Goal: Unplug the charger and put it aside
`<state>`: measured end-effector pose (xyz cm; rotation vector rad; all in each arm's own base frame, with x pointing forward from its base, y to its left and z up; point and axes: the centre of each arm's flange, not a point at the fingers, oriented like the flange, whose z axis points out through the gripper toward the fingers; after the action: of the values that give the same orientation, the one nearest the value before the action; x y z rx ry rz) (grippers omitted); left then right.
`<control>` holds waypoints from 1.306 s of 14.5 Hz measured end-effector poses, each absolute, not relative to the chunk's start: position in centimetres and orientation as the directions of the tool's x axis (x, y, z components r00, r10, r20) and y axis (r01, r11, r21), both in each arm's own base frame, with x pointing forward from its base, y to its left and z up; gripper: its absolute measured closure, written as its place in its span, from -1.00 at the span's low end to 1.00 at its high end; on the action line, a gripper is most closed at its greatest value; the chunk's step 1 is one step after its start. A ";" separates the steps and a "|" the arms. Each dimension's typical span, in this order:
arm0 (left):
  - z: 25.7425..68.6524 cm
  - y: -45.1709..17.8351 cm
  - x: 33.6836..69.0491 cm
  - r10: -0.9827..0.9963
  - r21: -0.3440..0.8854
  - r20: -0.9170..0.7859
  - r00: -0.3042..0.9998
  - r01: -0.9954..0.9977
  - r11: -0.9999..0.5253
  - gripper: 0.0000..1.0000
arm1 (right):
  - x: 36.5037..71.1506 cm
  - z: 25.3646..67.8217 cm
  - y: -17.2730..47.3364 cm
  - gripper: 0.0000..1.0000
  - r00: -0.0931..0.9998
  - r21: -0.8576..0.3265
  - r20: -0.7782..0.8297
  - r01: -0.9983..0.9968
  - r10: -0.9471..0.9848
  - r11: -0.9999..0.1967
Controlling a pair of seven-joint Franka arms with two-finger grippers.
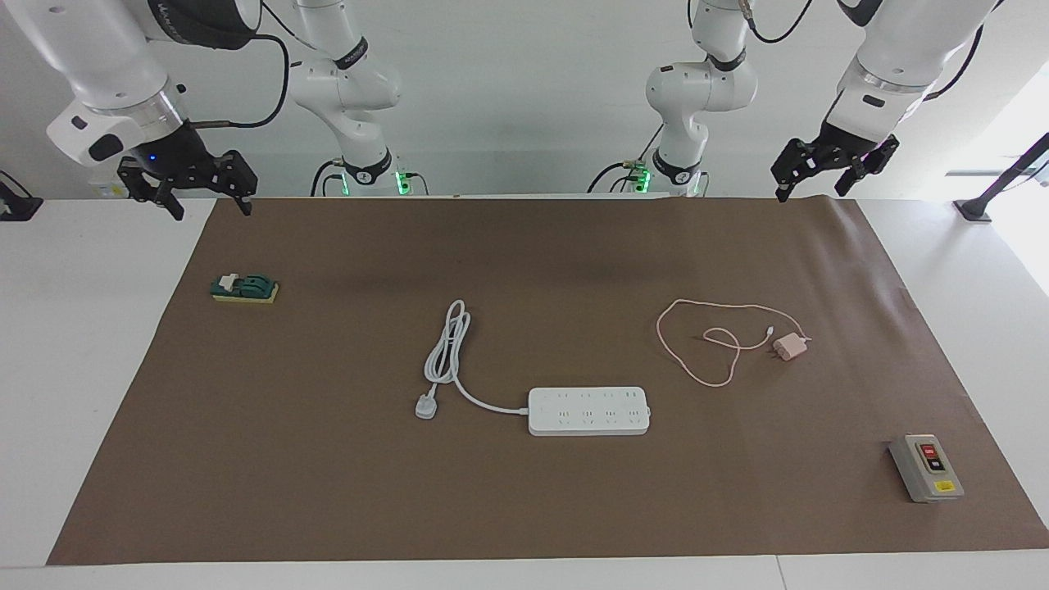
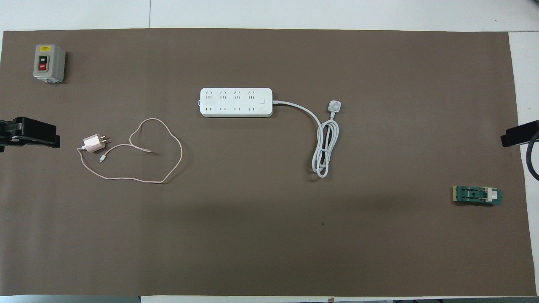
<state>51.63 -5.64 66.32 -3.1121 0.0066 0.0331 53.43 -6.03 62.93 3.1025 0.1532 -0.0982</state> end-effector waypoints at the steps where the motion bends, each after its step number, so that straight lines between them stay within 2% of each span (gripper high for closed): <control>1: 66.4 -5.7 51.5 -0.017 -0.028 -0.019 1.000 -0.018 -0.999 -1.00 | 53.4 63.0 -6.0 -1.00 0.993 0.031 -0.064 0.099 0.097 -0.995; 7: 67.0 -5.8 51.0 -0.127 -0.025 -0.025 0.992 -0.128 -0.991 -1.00 | 53.4 63.0 -6.0 -1.00 0.993 0.031 -0.063 0.099 0.097 -0.995; 19: 66.9 -6.3 50.9 -0.124 -0.002 -0.027 0.992 -0.124 -0.992 -1.00 | 53.4 63.0 -6.0 -1.00 0.993 0.031 -0.063 0.099 0.097 -0.995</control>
<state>50.88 -6.26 66.91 -3.1317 0.1943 0.0423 53.39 -6.02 63.02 3.1024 0.1531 -0.0957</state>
